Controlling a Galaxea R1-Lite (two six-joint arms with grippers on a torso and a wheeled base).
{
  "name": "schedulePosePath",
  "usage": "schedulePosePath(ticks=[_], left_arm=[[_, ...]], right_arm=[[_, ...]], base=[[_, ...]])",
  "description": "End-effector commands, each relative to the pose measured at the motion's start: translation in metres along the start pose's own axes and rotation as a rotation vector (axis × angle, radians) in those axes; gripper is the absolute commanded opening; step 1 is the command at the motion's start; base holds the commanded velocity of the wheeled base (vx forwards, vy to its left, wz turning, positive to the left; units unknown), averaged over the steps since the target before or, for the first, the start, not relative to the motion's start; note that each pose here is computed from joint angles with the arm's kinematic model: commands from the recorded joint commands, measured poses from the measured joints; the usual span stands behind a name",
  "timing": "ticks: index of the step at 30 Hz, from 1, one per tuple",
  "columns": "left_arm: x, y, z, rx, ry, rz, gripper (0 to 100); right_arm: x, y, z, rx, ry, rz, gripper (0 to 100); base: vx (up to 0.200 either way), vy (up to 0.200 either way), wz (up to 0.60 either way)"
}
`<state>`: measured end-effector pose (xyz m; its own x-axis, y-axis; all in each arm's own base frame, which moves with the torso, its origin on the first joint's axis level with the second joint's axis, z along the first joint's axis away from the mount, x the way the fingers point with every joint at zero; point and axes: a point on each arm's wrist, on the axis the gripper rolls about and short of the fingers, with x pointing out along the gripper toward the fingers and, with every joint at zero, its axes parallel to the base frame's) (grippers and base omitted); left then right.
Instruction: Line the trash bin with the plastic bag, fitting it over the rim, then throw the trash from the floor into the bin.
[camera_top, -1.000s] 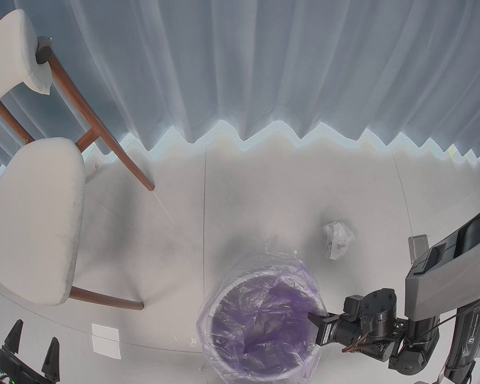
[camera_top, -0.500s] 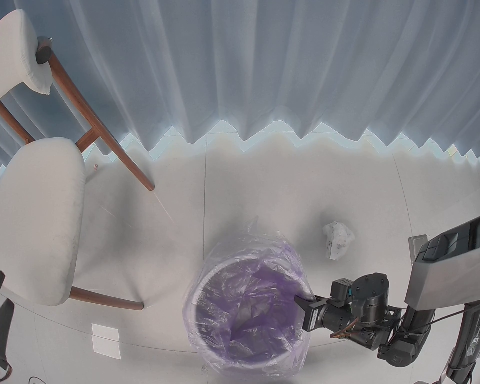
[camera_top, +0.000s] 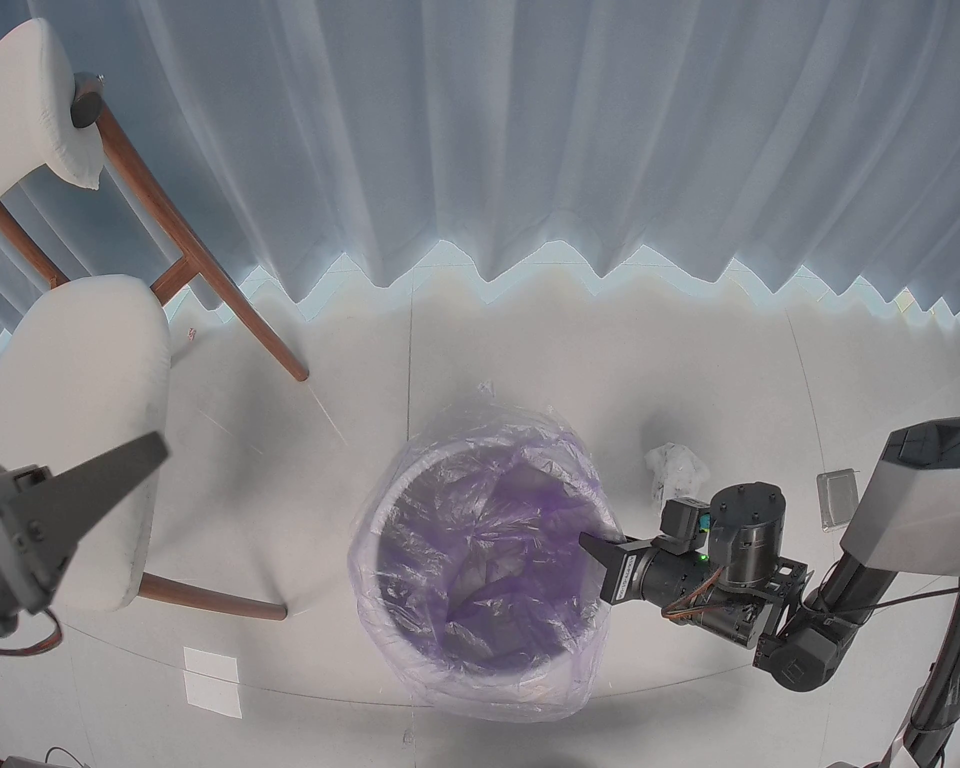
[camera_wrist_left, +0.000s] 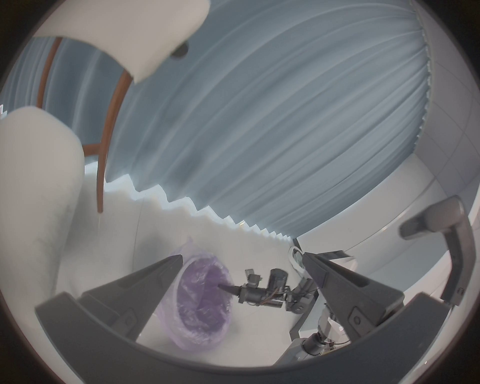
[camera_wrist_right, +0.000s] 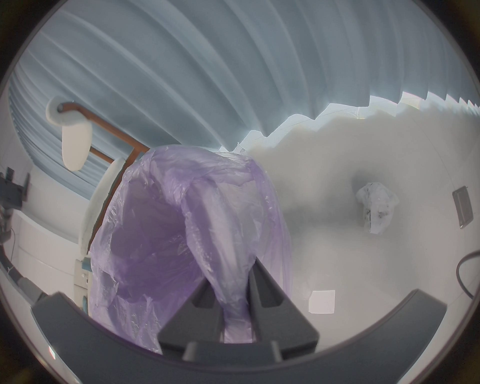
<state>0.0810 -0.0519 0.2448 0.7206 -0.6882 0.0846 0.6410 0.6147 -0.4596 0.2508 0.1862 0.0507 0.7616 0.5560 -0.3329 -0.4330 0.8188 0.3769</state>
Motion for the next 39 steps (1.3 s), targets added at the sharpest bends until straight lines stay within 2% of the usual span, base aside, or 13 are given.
schedulePosePath(ticks=[1,2,4,6,8,12,17,23,25,32,39], left_arm=[[0.053,0.051,-0.002,-0.091,0.097,0.198,100],[0.053,0.051,-0.002,-0.091,0.097,0.198,100],[0.052,0.067,0.000,-0.119,0.115,0.218,100],[0.051,0.070,-0.001,-0.129,0.138,0.191,100],[0.049,0.071,-0.006,-0.156,0.195,0.114,100],[0.049,0.070,-0.006,-0.156,0.205,0.093,100],[0.047,0.067,-0.004,-0.143,0.191,0.086,100],[0.044,0.064,-0.005,-0.139,0.191,0.074,100],[0.046,0.065,-0.007,-0.145,0.203,0.075,100],[0.053,0.074,-0.019,-0.173,0.259,0.087,100],[0.063,0.088,-0.031,-0.198,0.289,0.105,100]], right_arm=[[-0.004,-0.009,0.023,0.080,-0.037,0.032,0],[-0.004,-0.009,0.023,0.080,-0.037,0.032,0],[-0.004,-0.010,0.021,0.112,-0.020,0.052,0],[-0.005,-0.011,0.019,0.116,-0.009,0.050,0],[-0.006,-0.013,0.014,0.120,0.013,0.053,0],[-0.010,-0.009,0.017,0.112,0.007,0.071,0],[-0.008,0.003,0.040,0.102,-0.073,0.113,0],[-0.015,0.009,0.065,0.118,-0.041,0.092,0],[-0.019,0.009,0.061,0.144,-0.014,0.086,0],[-0.008,0.006,0.042,0.146,0.049,0.077,0],[-0.007,0.003,0.036,0.151,0.055,0.074,0]], base=[[0.000,0.000,0.00],[0.000,0.000,0.00],[0.000,0.000,0.00],[0.000,0.000,0.00],[0.000,0.000,0.00],[0.000,0.000,0.00],[0.000,0.000,0.00],[0.000,0.000,0.00],[0.000,0.000,0.00],[0.000,0.000,0.00],[0.000,0.000,0.00]])
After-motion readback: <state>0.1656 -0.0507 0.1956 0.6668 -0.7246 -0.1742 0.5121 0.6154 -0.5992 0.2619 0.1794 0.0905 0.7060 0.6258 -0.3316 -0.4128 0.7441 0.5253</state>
